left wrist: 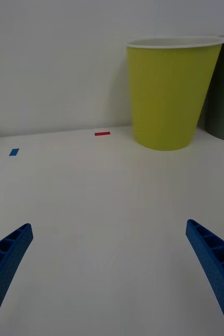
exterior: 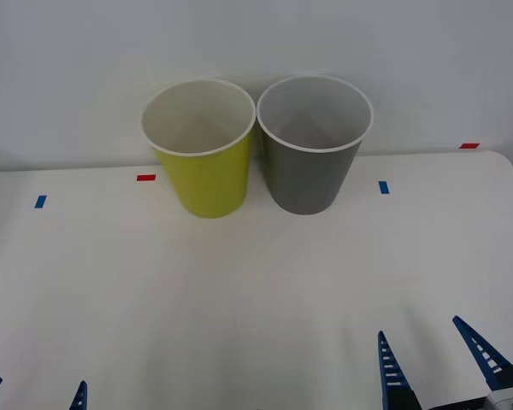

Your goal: Put cans in the gray bin and PET bottles in the light green bin.

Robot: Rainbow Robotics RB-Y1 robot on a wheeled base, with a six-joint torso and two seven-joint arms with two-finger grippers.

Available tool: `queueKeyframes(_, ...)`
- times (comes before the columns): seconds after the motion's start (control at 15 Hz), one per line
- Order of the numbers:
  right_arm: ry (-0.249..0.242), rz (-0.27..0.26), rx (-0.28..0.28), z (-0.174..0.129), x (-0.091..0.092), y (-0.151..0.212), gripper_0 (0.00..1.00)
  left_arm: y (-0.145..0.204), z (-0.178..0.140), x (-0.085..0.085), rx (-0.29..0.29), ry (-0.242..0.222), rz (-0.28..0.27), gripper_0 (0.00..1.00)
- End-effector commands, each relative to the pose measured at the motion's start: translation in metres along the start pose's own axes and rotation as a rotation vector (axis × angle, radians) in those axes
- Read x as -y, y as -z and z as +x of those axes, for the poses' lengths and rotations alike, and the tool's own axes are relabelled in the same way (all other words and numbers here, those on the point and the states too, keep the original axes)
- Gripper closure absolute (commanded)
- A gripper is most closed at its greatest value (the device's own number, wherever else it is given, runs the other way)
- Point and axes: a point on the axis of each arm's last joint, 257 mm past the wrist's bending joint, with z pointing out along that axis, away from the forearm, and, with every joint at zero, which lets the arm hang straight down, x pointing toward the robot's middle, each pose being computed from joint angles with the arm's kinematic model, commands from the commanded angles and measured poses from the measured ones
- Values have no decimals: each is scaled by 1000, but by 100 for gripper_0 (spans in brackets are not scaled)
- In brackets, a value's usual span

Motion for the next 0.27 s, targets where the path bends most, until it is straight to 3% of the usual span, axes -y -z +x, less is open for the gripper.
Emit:
queueKeyframes(0.07, 0, 0, 0, 0, 0, 0, 0, 0, 0, 0, 0, 0, 0, 0)
queueKeyframes(0.27, 0, 0, 0, 0, 0, 0, 0, 0, 0, 0, 0, 0, 0, 0)
